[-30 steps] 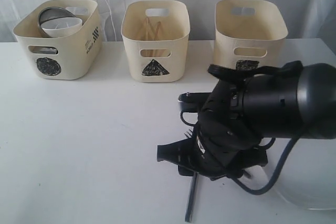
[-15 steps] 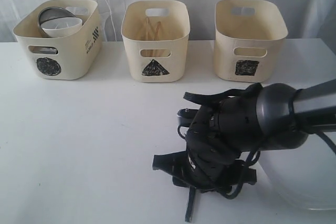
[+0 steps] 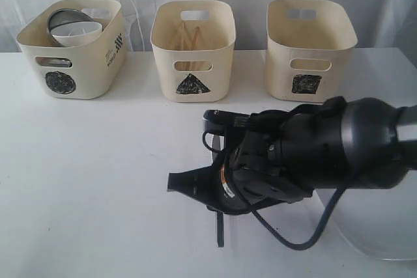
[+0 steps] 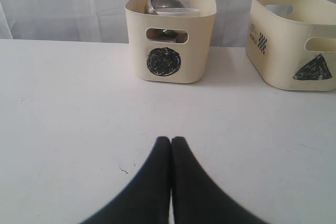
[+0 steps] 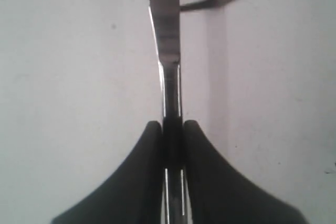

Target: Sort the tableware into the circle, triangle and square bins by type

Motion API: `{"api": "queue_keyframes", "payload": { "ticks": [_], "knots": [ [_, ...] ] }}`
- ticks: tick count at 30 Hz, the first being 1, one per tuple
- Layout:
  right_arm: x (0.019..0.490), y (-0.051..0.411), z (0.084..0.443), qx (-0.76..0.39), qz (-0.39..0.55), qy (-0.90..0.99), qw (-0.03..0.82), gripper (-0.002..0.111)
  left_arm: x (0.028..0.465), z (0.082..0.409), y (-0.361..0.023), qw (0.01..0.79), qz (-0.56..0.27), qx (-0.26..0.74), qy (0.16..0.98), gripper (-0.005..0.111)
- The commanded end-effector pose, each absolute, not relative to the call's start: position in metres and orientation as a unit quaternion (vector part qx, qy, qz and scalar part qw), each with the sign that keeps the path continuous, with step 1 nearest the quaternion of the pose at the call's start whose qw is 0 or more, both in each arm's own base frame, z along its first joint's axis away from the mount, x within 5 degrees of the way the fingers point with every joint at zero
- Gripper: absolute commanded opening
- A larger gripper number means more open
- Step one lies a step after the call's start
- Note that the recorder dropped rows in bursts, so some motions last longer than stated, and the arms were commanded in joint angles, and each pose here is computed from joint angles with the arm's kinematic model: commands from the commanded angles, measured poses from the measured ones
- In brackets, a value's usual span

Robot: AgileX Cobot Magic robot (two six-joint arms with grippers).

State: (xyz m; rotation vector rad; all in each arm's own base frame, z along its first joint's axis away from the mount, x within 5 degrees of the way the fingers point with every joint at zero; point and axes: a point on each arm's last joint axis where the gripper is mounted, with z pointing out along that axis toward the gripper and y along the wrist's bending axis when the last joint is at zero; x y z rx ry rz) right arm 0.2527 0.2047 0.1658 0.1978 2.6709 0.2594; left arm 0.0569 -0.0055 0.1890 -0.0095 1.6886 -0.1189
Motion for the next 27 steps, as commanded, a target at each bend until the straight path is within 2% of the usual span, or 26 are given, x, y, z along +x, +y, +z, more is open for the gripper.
{"api": "queue_keyframes", "payload": {
  "ticks": [1,8,14,21,27],
  "knots": [
    [0.251,0.204,0.184,0.059,0.113,0.959,0.252,0.0,0.057,0.188,-0.005,0.664,-0.053,-0.007,0.746,0.0],
    [0.262,0.192,0.205,-0.009,0.085,0.938,0.335,0.0,0.057,0.188,-0.005,0.664,-0.053,-0.007,0.746,0.0],
    [0.29,0.171,0.227,-0.003,0.076,0.914,0.398,0.0,0.057,0.188,-0.005,0.664,-0.053,-0.007,0.746,0.0],
    [0.327,0.168,0.266,-0.04,0.139,0.866,0.478,0.0,0.057,0.188,-0.005,0.664,-0.053,-0.007,0.746,0.0],
    [0.36,0.162,0.289,-0.028,0.134,0.844,0.518,0.0,0.057,0.188,-0.005,0.664,-0.053,-0.007,0.746,0.0]
  ]
}}
